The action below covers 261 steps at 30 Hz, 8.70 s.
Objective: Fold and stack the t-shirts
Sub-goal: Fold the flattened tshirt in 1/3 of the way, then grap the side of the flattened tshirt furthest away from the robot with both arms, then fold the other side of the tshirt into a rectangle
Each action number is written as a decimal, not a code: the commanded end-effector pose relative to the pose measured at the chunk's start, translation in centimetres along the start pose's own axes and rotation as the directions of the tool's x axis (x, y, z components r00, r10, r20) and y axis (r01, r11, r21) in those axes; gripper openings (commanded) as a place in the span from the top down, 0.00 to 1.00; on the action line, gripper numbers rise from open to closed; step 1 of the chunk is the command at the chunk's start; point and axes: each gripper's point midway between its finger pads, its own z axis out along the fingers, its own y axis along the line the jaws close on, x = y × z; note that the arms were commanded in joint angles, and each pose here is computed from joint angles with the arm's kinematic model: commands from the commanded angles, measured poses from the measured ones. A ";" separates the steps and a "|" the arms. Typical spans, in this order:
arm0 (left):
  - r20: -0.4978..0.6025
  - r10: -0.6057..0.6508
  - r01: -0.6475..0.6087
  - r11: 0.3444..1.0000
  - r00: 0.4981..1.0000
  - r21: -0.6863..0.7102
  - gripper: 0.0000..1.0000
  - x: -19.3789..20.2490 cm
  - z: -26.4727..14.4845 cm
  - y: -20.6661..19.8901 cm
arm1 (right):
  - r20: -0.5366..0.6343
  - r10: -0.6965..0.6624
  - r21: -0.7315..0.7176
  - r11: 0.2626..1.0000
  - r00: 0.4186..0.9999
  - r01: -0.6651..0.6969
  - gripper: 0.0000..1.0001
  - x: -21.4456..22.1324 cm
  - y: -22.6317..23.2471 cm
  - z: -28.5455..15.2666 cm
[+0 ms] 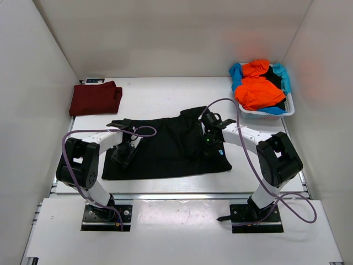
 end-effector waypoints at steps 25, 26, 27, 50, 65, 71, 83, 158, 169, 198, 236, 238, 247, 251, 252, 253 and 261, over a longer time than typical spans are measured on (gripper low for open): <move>0.022 -0.010 0.011 0.999 1.000 -0.039 0.53 -0.9 0.7 1.0 | 0.141 -0.011 -0.052 0.998 0.990 0.018 1.00 -7.0 1.2 0.8; 0.025 -0.013 0.014 0.999 1.000 -0.041 0.54 -0.9 0.6 1.1 | 0.134 -0.011 -0.061 0.998 0.991 0.020 1.00 -6.8 1.4 1.0; 0.015 -0.015 0.016 0.999 1.000 -0.037 0.53 -0.7 0.8 1.0 | 0.136 -0.010 -0.064 0.998 0.991 0.019 1.00 -7.3 1.5 1.4; 0.026 -0.041 0.041 0.999 0.999 -0.022 0.52 -1.0 0.7 1.2 | 0.237 0.001 -0.113 0.993 0.972 0.027 0.99 -12.3 2.3 -0.7; 0.134 -0.144 0.147 0.989 0.980 -0.009 0.51 -3.2 -1.9 2.6 | 0.151 -0.089 -0.251 0.960 0.984 0.125 1.00 -4.1 6.7 -0.5; 0.110 -0.164 0.166 0.986 0.980 -0.009 0.51 -2.3 -1.4 3.0 | 0.132 -0.099 -0.310 0.941 0.986 0.136 1.00 -6.7 9.7 1.9; 0.102 -0.169 0.171 0.985 0.980 -0.008 0.51 -2.0 -1.4 2.9 | 0.212 -0.050 -0.286 0.952 0.976 0.110 0.98 -13.3 8.6 1.6; -0.012 -0.405 0.398 0.890 0.914 0.223 0.94 1.0 -2.9 4.0 | 0.108 0.718 -0.052 0.695 0.687 -0.717 0.67 9.1 -8.2 -7.4; 0.120 -0.381 0.368 0.923 0.917 0.113 0.02 0.0 -5.3 7.0 | 0.266 0.352 0.075 0.921 0.897 -0.383 0.02 -6.2 -7.8 -14.5; 0.216 -0.508 0.466 0.857 0.834 0.219 0.01 -17.0 -2.1 11.2 | 0.216 0.368 0.046 0.922 0.904 -0.386 0.01 -25.3 -13.0 0.3; 0.540 -0.039 0.077 0.996 0.841 -0.047 1.00 -18.3 -6.5 11.6 | 0.252 0.264 -0.194 0.956 0.931 -0.218 1.00 -27.4 -6.7 -9.1; 0.523 0.017 0.046 0.993 0.852 -0.108 1.00 -17.1 -6.5 11.4 | 0.169 0.270 -0.143 0.958 0.948 -0.247 1.00 -25.2 -6.6 -7.7; 0.517 0.054 0.013 0.992 0.854 -0.124 1.00 -15.6 -5.7 9.7 | -0.007 0.202 -0.002 0.979 0.979 -0.202 1.00 -18.0 -3.9 -6.3; 0.502 0.103 -0.027 0.987 0.859 -0.157 1.00 -14.2 -5.8 9.8 | -0.012 0.232 0.044 0.972 0.973 -0.231 1.00 -15.5 -5.5 -8.0; 0.503 0.109 -0.025 0.985 0.857 -0.170 1.00 -14.1 -5.9 10.1 | -0.053 0.249 0.058 0.967 0.967 -0.246 1.00 -13.3 -6.1 -6.9; 0.493 0.114 -0.029 0.984 0.863 -0.178 1.00 -13.5 -5.6 10.2 | 0.028 0.243 0.041 0.969 0.970 -0.244 1.00 -13.8 -6.2 -8.8; 0.481 0.121 -0.067 0.989 0.868 -0.129 1.00 -12.6 -5.0 8.5 | 0.220 0.225 -0.109 0.973 0.949 -0.205 1.00 -11.9 -3.9 -8.0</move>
